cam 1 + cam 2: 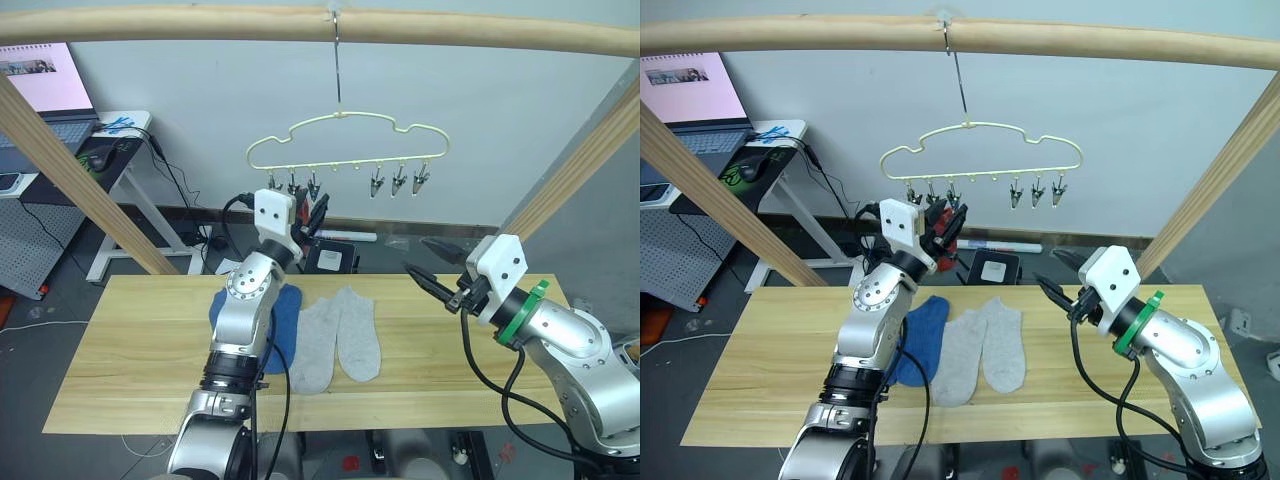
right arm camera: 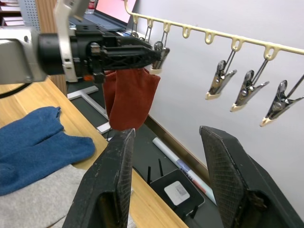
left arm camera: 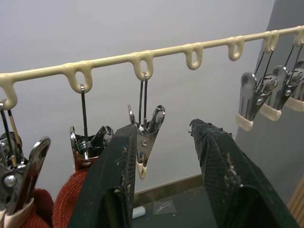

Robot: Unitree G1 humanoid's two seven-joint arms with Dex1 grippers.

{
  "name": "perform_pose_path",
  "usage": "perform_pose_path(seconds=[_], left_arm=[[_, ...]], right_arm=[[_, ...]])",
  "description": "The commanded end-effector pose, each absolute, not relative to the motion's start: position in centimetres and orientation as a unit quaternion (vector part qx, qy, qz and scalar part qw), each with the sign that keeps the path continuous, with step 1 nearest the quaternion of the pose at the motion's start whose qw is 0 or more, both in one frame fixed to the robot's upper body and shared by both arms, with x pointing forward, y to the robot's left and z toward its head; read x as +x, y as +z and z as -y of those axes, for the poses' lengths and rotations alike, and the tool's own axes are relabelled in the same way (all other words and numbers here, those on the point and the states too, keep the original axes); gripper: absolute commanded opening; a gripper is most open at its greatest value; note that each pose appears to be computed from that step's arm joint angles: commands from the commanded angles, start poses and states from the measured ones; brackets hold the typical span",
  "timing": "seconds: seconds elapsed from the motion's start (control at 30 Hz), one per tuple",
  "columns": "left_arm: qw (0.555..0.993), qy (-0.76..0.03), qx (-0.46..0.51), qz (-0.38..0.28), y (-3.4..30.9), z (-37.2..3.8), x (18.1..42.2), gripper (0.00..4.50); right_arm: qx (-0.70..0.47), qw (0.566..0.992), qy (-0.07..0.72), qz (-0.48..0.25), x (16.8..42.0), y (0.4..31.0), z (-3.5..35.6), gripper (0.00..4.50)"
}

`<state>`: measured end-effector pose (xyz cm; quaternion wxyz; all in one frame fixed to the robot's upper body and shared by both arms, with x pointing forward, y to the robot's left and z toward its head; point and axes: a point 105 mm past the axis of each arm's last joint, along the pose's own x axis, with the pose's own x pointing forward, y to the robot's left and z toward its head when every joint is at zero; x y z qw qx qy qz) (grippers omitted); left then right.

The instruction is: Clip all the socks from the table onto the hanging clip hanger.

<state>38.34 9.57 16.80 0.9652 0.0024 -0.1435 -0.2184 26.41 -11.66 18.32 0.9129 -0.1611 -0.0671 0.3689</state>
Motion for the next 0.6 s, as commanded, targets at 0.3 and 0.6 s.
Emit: perform_pose_path(seconds=[0.3,0.6], left_arm=[[0.963,-0.208,-0.01,0.171,18.3,-8.8,39.1,1.98],[0.965,-0.2,-0.01,0.169,18.6,-8.7,39.7,1.98]], right_arm=[[-0.16,0.912,0.366,0.089,25.8,19.7,11.7,2.27],[-0.104,0.904,0.401,0.103,25.2,20.5,11.3,2.27]])
